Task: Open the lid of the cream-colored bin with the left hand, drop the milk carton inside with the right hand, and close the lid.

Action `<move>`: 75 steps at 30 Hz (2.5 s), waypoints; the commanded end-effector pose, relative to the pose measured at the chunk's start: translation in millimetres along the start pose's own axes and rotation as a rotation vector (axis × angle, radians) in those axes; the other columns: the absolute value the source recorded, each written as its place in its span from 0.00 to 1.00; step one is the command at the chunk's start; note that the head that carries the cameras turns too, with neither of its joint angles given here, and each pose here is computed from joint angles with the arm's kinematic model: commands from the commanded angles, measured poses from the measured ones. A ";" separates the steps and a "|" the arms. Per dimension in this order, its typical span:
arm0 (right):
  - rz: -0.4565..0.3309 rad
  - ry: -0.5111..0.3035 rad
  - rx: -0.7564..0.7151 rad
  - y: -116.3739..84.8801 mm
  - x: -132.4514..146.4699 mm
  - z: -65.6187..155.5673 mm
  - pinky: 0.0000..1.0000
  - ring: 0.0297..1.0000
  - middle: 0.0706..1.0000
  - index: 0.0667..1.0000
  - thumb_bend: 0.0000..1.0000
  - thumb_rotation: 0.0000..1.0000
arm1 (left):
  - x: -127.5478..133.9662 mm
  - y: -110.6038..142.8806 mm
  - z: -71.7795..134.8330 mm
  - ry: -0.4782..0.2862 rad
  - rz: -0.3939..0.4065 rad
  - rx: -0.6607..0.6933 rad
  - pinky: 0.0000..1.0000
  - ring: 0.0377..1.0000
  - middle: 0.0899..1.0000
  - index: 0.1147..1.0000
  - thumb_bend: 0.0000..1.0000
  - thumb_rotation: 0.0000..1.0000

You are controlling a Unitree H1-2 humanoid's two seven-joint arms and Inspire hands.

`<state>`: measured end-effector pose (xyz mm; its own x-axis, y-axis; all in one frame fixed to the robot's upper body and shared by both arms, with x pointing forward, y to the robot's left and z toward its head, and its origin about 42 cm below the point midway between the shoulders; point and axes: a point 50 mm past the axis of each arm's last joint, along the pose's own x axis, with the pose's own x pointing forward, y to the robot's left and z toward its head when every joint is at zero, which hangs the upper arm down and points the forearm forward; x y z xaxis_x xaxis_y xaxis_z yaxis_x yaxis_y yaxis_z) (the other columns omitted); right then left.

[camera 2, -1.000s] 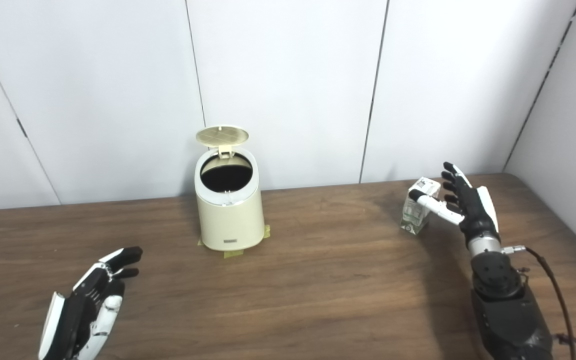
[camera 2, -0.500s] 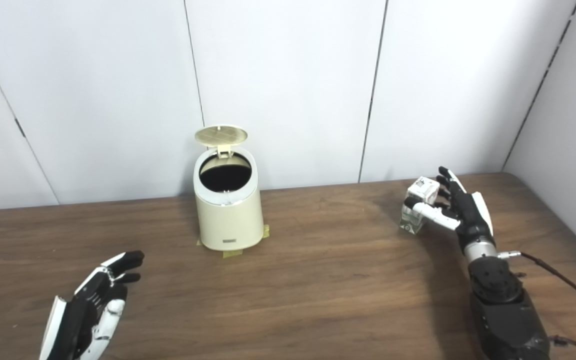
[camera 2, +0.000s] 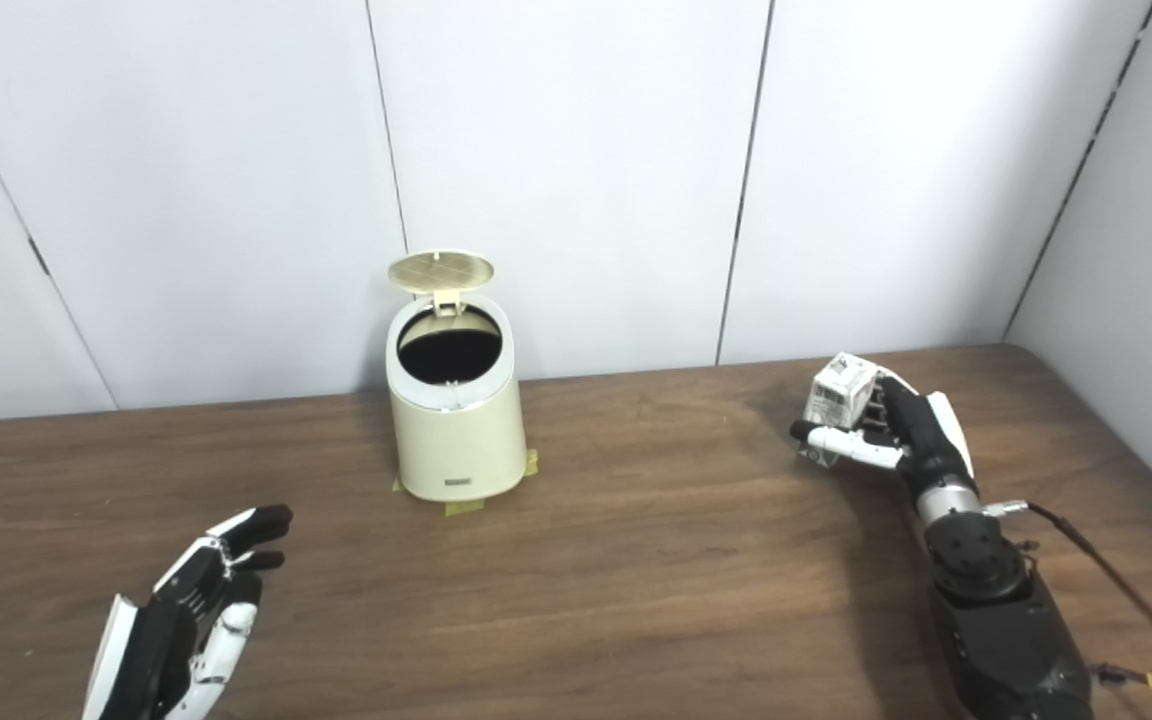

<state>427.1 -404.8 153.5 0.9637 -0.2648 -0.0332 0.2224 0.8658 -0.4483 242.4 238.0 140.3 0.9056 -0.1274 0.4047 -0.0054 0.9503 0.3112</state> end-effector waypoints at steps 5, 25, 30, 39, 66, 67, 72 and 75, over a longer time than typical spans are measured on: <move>-0.022 -0.070 -0.049 -19.7 17.6 40.3 0.66 0.71 0.74 0.80 1.00 0.29 | -3.2 -4.3 1.1 -0.007 0.000 -0.009 0.73 0.79 0.78 0.75 0.32 0.68; -0.303 -0.123 0.042 -2.2 16.7 28.2 0.41 0.46 0.46 0.45 0.53 0.01 | -3.7 -4.1 5.3 -0.053 -0.008 0.031 0.69 0.76 0.76 0.73 0.30 0.57; -0.334 -0.143 0.023 0.9 15.3 26.2 0.31 0.38 0.39 0.45 0.53 0.00 | -4.6 -2.0 6.0 -0.049 -0.012 0.058 0.71 0.78 0.76 0.72 0.34 0.62; -0.333 -0.153 0.030 0.7 16.4 21.9 0.34 0.41 0.42 0.45 0.53 0.00 | -4.7 -3.8 2.8 -0.045 -0.022 0.043 0.68 0.76 0.76 0.72 0.33 0.53; -0.079 -0.647 0.265 56.6 -48.8 157.8 0.38 0.42 0.43 0.47 0.52 0.00 | -2.2 -11.3 4.6 -0.040 -0.014 0.065 0.69 0.77 0.74 0.71 0.36 0.57; -0.065 -0.654 0.289 59.7 -50.8 161.8 0.38 0.42 0.44 0.47 0.52 0.00 | -2.0 -12.2 4.5 -0.043 -0.016 0.062 0.69 0.77 0.74 0.71 0.35 0.56; 0.004 -0.755 0.275 79.9 -66.4 185.9 0.37 0.41 0.45 0.46 0.52 0.00 | -0.9 -13.8 2.8 -0.034 -0.016 0.052 0.68 0.76 0.75 0.71 0.34 0.56; 0.037 -0.850 0.282 89.8 -71.9 195.8 0.35 0.40 0.44 0.48 0.52 0.00 | -0.1 -14.9 2.1 -0.038 -0.008 0.048 0.67 0.75 0.75 0.71 0.34 0.57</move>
<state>403.8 -233.1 255.1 0.8374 0.0415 0.5450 0.1091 0.9644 -0.2410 242.7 229.5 143.2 0.8859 -0.1731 0.4304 -0.0060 0.9234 0.3837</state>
